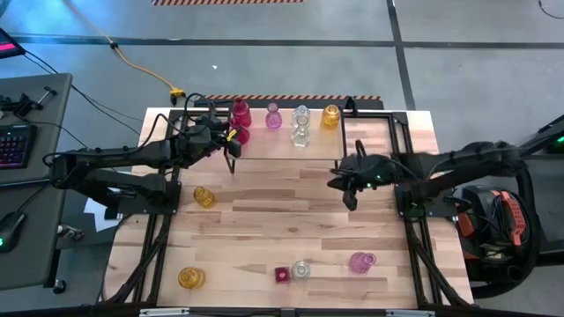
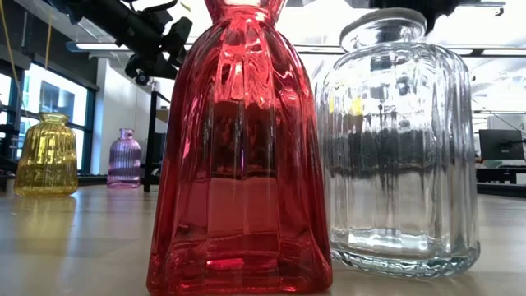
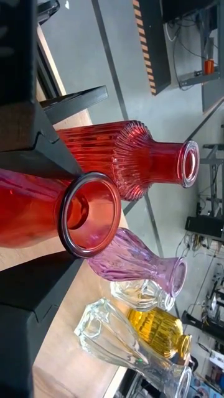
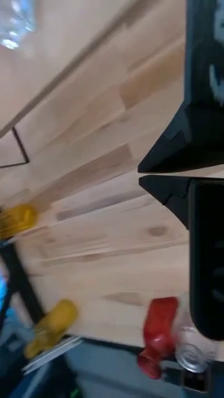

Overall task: Sort vases onto shelf
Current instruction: Put the right red vase on the shelf aligned with the other red vase, then put the left pink vase on the shelf aligned with the other pink vase

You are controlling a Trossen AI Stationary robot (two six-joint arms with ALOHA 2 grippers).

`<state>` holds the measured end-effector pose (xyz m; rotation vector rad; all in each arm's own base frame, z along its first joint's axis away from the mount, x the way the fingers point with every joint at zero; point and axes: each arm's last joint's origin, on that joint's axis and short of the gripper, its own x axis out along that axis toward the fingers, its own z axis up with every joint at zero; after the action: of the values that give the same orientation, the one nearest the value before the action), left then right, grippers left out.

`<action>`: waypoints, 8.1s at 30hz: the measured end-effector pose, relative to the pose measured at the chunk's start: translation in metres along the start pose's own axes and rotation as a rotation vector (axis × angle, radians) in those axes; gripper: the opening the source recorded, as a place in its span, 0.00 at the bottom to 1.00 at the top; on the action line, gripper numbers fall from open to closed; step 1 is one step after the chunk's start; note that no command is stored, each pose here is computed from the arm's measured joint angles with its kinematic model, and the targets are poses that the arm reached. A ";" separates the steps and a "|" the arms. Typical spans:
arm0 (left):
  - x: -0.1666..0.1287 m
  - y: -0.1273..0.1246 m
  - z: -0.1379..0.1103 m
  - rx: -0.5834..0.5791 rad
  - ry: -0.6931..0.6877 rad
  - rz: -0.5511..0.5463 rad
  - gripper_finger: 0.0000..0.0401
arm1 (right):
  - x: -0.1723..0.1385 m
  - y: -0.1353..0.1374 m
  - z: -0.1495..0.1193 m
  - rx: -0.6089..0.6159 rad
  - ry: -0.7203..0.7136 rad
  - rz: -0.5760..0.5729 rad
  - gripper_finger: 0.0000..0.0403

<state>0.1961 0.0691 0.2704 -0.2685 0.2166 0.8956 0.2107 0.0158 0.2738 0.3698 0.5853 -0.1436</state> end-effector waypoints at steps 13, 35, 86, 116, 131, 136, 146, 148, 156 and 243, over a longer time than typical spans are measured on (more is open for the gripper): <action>0.000 0.000 0.000 0.026 0.000 0.001 0.46 | 0.028 -0.039 -0.090 0.038 -0.218 0.076 0.00; 0.000 -0.001 0.004 0.018 -0.037 -0.011 0.46 | 0.035 -0.059 -0.131 0.194 -0.099 0.011 0.00; 0.000 -0.001 0.000 0.071 0.011 -0.025 0.46 | 0.035 -0.059 -0.131 0.189 -0.096 0.011 0.00; 0.004 0.003 0.000 0.047 0.052 -0.096 0.62 | 0.035 -0.059 -0.131 0.189 -0.095 0.012 0.00; -0.013 0.011 0.008 0.072 0.014 -0.104 0.62 | 0.035 -0.059 -0.131 0.189 -0.095 0.012 0.00; -0.022 0.016 0.009 0.073 0.023 -0.128 0.62 | 0.035 -0.059 -0.131 0.190 -0.095 0.011 0.00; -0.057 0.033 0.017 0.043 0.026 -0.208 0.62 | 0.035 -0.059 -0.131 0.189 -0.095 0.011 0.00; -0.066 0.037 0.023 0.059 0.057 -0.197 0.62 | 0.035 -0.059 -0.131 0.189 -0.095 0.011 0.00; -0.099 0.049 0.058 0.212 0.160 -0.097 0.62 | 0.035 -0.059 -0.131 0.189 -0.095 0.011 0.00; 0.051 0.107 0.019 0.293 1.068 0.038 0.62 | 0.035 -0.059 -0.131 0.189 -0.095 0.011 0.00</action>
<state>0.1440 0.1766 0.2579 -0.4501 1.3323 0.6700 0.1583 0.0105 0.1356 0.5468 0.4766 -0.2058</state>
